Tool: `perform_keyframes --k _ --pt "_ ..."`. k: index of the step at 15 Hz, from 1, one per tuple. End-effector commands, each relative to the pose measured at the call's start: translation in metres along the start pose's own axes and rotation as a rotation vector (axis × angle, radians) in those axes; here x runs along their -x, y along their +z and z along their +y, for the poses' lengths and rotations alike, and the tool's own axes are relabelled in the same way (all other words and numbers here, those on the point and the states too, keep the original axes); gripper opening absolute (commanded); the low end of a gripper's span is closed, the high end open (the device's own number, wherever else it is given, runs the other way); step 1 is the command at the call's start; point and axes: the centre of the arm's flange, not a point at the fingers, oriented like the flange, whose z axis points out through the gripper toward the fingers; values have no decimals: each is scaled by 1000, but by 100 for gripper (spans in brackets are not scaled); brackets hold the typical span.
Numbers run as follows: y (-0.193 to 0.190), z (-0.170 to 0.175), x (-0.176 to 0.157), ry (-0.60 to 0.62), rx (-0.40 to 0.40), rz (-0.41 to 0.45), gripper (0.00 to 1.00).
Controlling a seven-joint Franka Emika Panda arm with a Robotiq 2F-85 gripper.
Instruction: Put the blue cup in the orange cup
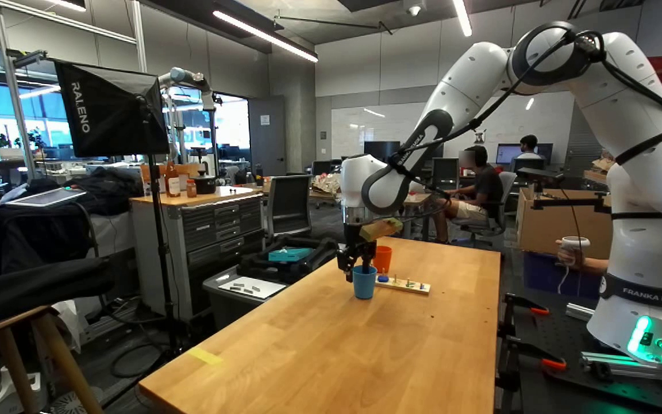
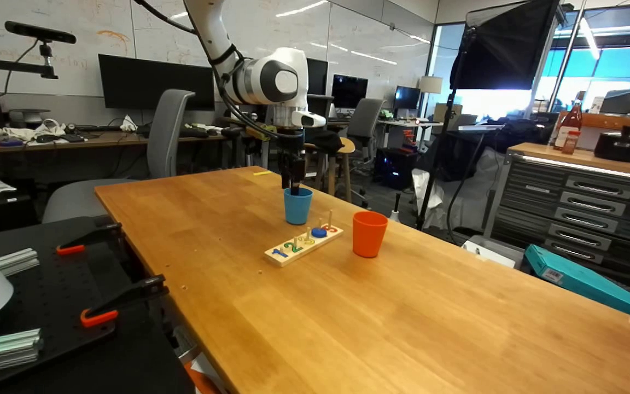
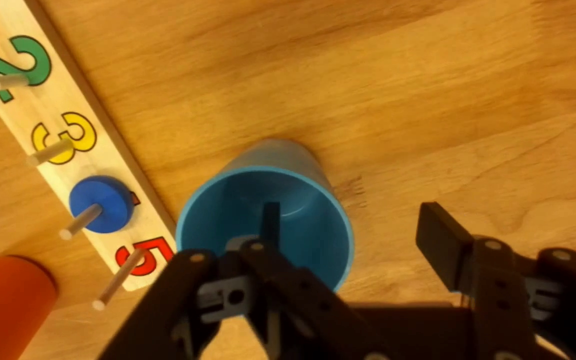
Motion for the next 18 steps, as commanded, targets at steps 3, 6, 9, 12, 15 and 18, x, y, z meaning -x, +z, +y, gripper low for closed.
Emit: perform_keyframes --k 3,6,9,12,15,18 --pt "23 8 -16 45 16 38 27" --pt "28 14 -22 60 23 41 2" --pt "25 15 -28 77 24 42 0" --pt "4 7 -34 93 9 70 1" --pt "-27 -5 -59 131 2 132 1" --pt "-53 2 -87 194 30 209 1"
